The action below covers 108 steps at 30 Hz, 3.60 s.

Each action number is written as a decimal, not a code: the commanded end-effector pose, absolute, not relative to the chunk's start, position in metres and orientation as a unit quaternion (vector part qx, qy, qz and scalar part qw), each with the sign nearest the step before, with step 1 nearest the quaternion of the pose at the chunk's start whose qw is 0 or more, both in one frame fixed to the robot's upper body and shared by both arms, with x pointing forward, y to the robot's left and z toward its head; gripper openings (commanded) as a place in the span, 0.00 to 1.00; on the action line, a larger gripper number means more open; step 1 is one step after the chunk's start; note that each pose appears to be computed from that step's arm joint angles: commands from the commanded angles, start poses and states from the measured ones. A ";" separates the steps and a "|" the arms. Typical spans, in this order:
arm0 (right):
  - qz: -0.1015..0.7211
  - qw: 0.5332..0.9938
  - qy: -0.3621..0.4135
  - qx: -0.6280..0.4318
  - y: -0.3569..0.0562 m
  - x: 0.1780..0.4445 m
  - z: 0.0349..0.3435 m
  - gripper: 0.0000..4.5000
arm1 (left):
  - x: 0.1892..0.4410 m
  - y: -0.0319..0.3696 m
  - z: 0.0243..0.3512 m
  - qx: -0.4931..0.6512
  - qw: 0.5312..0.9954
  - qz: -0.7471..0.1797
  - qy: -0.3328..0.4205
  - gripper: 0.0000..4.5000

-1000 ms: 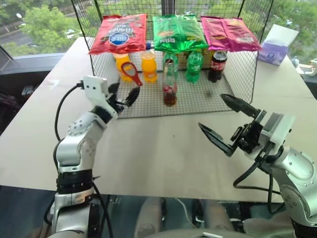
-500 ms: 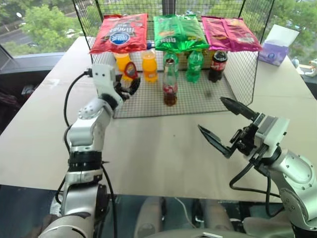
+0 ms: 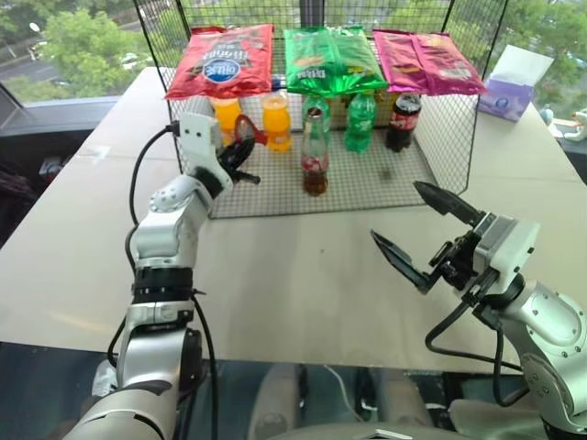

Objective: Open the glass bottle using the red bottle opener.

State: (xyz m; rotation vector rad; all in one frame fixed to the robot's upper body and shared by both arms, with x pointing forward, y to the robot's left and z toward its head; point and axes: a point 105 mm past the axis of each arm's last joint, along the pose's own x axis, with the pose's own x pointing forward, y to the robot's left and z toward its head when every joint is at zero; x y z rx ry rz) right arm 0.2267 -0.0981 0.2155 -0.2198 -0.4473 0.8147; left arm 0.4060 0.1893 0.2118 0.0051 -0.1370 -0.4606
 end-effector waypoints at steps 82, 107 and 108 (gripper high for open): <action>0.620 0.770 0.092 0.118 -0.045 0.227 0.221 0.58 | 0.251 0.108 0.221 -0.125 0.663 -0.734 0.072 0.00; 0.642 0.750 0.116 0.113 -0.036 0.220 0.213 0.58 | 0.243 0.095 0.218 -0.086 0.646 -0.755 0.070 0.00; 0.642 0.749 0.116 0.113 -0.036 0.220 0.213 0.58 | 0.243 0.095 0.217 -0.085 0.647 -0.755 0.070 0.00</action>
